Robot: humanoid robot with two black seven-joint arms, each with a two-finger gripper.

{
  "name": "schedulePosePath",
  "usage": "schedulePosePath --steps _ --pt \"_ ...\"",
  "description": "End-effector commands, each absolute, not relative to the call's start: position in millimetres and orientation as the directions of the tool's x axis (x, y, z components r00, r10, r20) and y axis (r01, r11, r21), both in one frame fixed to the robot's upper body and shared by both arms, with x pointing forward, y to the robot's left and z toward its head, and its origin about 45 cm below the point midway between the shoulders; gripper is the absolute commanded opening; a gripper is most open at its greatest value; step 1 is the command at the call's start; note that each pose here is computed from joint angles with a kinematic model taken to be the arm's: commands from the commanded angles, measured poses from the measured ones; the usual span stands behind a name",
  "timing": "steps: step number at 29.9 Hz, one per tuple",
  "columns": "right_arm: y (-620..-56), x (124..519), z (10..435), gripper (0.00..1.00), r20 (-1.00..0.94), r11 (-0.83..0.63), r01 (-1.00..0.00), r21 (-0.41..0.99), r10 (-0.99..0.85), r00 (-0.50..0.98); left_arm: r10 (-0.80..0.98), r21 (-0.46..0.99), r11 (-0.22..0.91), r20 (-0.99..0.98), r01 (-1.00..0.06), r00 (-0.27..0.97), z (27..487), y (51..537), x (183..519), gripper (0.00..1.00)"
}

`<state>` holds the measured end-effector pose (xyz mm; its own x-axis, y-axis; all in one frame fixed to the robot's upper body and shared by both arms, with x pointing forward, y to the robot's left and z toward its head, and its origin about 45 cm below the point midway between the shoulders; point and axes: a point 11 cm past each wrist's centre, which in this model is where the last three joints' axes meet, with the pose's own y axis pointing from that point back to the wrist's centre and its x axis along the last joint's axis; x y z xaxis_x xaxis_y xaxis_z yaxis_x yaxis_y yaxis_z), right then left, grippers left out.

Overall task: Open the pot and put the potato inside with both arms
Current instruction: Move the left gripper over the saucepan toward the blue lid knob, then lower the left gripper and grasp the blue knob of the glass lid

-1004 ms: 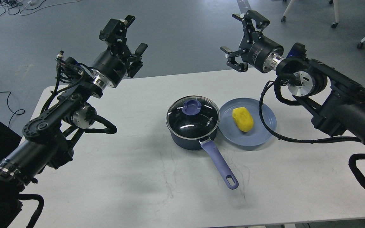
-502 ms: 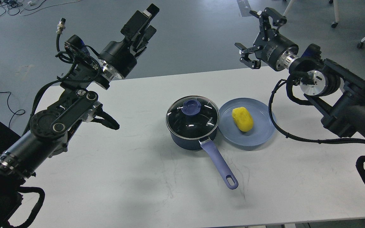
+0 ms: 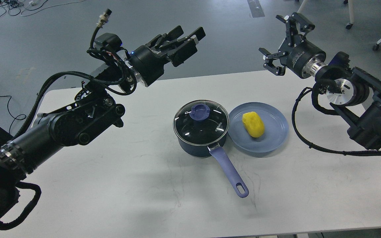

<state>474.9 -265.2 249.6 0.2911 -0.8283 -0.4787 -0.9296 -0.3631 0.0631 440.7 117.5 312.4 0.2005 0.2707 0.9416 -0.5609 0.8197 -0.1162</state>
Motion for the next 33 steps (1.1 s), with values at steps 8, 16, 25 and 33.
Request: schedulePosePath --steps 8,16,25,33 --pt "-289 469 239 1.00 -0.501 -0.313 -0.947 0.078 -0.833 0.235 -0.006 0.018 0.907 1.000 -0.421 0.031 273 84 418 0.99" --pt "-309 469 245 1.00 -0.488 -0.278 -0.958 0.073 -0.848 0.209 -0.162 0.146 0.913 0.987 -0.380 -0.010 237 85 410 0.99" --pt "-322 465 240 1.00 -0.474 -0.258 -0.962 0.090 -0.860 0.186 -0.165 0.191 0.882 0.981 -0.430 0.097 202 102 406 0.98" --pt "-322 465 240 1.00 -0.474 -0.256 -0.962 0.090 -0.861 0.185 -0.170 0.217 0.862 0.975 -0.459 0.141 184 116 404 0.98"
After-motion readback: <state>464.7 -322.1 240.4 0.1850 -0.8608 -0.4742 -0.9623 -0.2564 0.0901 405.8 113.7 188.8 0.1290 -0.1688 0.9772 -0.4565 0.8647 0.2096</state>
